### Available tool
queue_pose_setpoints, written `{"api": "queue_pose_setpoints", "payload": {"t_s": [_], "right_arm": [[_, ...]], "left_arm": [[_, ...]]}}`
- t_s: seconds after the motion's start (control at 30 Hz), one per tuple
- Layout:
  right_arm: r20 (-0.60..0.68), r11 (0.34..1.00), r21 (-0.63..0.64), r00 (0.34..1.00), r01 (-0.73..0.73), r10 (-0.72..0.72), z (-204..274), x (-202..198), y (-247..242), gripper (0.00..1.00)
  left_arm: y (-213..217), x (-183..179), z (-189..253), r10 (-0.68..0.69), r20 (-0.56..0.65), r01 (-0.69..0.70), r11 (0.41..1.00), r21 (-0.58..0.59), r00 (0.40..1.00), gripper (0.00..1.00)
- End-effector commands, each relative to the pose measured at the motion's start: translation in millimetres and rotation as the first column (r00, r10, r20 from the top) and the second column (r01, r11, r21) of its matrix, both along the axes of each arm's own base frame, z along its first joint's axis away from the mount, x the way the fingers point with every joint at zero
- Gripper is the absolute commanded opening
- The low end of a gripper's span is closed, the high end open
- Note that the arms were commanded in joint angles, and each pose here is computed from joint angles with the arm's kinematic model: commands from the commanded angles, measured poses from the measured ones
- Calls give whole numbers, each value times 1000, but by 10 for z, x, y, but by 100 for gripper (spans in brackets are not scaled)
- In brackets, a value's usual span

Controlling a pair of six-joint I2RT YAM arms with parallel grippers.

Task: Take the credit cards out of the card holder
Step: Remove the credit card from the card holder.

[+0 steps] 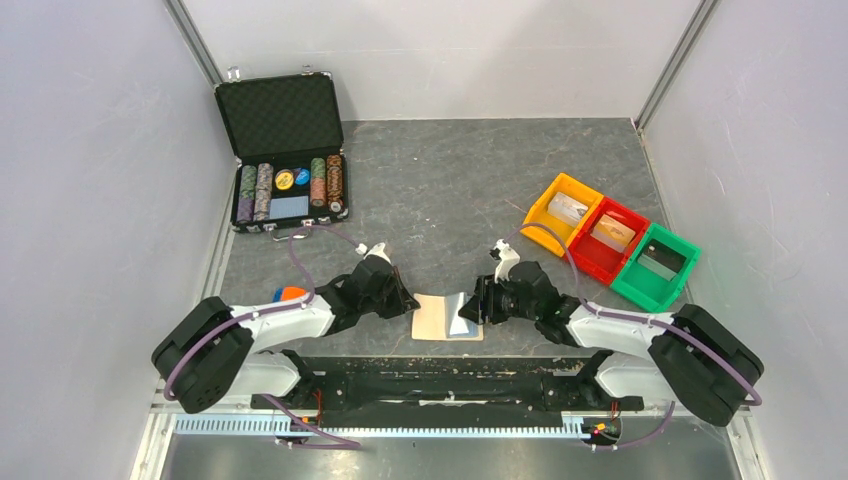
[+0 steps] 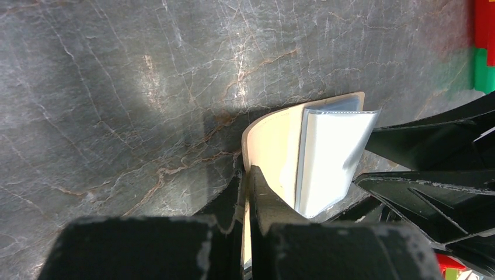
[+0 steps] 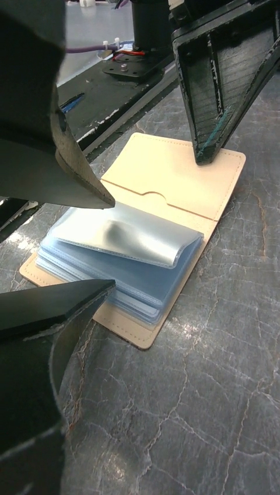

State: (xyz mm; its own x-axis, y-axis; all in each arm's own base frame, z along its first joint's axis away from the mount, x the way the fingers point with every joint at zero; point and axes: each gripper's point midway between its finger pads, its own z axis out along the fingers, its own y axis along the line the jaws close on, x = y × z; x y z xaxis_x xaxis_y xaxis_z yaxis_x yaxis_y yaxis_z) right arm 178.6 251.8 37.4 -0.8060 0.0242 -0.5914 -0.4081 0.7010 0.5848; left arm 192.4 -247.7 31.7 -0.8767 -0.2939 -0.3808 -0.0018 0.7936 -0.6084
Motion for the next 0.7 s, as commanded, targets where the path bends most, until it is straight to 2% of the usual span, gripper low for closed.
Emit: {"api": "queue_pose_setpoints", "payload": {"t_s": [0.0,0.23,0.67], "right_arm": [[20,998,-9,998,59,-59,2,98,-5,52],[2,999,-7,999,45,-45,-13,36,94,55],[41,981,192,999,-18,11,419,35,430,50]], "left_arm": [[-17,93,100,67,24,-65,997,-50,997,2],[5,76,86,69,25,-68,997,-49,997,2],[-14,59,116,65,22,-64,996,-70,998,2]]}}
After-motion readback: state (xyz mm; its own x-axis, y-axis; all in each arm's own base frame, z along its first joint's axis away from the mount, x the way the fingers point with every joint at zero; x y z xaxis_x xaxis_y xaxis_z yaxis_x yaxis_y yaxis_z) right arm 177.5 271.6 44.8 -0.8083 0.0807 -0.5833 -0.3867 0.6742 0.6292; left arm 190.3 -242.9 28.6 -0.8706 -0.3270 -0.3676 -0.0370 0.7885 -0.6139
